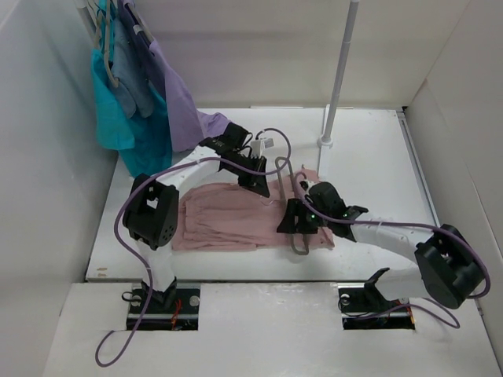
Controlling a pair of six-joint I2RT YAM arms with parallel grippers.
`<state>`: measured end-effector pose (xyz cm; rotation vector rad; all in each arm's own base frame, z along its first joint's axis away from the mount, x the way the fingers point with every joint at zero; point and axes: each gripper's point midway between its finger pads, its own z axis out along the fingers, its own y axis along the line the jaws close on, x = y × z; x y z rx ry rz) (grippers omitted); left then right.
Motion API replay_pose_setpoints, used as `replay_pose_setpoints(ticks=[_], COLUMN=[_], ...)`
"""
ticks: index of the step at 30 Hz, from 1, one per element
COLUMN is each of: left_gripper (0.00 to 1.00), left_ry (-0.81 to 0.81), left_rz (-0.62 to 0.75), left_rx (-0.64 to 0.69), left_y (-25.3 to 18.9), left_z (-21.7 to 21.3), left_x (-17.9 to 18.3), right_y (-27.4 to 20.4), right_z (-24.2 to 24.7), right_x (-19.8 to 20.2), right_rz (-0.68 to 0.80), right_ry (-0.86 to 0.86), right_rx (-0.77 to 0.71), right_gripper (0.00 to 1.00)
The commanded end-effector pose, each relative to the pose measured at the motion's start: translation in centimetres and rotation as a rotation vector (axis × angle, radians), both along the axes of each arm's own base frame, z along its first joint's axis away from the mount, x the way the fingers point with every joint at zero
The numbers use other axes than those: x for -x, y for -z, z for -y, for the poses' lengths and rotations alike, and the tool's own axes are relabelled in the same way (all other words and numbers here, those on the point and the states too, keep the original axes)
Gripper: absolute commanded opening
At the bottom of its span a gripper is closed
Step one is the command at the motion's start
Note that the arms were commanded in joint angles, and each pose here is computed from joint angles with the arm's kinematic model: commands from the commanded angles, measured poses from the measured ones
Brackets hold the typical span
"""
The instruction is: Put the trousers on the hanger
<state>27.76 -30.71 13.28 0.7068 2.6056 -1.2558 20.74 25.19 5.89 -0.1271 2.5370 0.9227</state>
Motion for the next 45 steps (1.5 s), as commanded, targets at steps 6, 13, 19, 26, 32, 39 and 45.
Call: replay_pose_setpoints(ticks=[6, 13, 19, 26, 32, 39, 45], left_gripper=[0.00, 0.00, 0.00, 0.00, 0.00, 0.00, 0.00], left_ry=[-0.009, 0.004, 0.033, 0.057, 0.083, 0.075, 0.090], left_rz=[0.163, 0.190, 0.229, 0.242, 0.259, 0.280, 0.284], left_rx=[-0.107, -0.187, -0.222, -0.222, -0.237, -0.272, -0.285], left_y=[-0.9, 0.0, -0.1, -0.9, -1.6, -2.1, -1.9], left_z=[-0.4, -1.2, -1.1, -1.0, -1.6, -2.8, -2.9], left_x=[-3.9, -4.2, -4.0, -3.6, -3.0, -2.5, -2.0], right_y=[-13.4, -7.7, -2.7, -0.1, 1.4, -2.7, -8.1], right_z=[0.8, 10.8, 12.8, 10.7, 12.3, 14.4, 9.8], right_x=[-4.0, -7.9, -9.2, -8.4, -8.1, -8.7, -8.7], right_rz=[0.230, 0.050, -0.066, -0.102, -0.142, -0.036, 0.178], right_ry=[0.029, 0.367, 0.415, 0.321, 0.354, 0.401, 0.323], right_rx=[-0.082, 0.132, 0.159, 0.068, 0.040, 0.126, 0.249], right_gripper=[0.99, 0.99, 0.97, 0.75, 0.00, 0.00, 0.00])
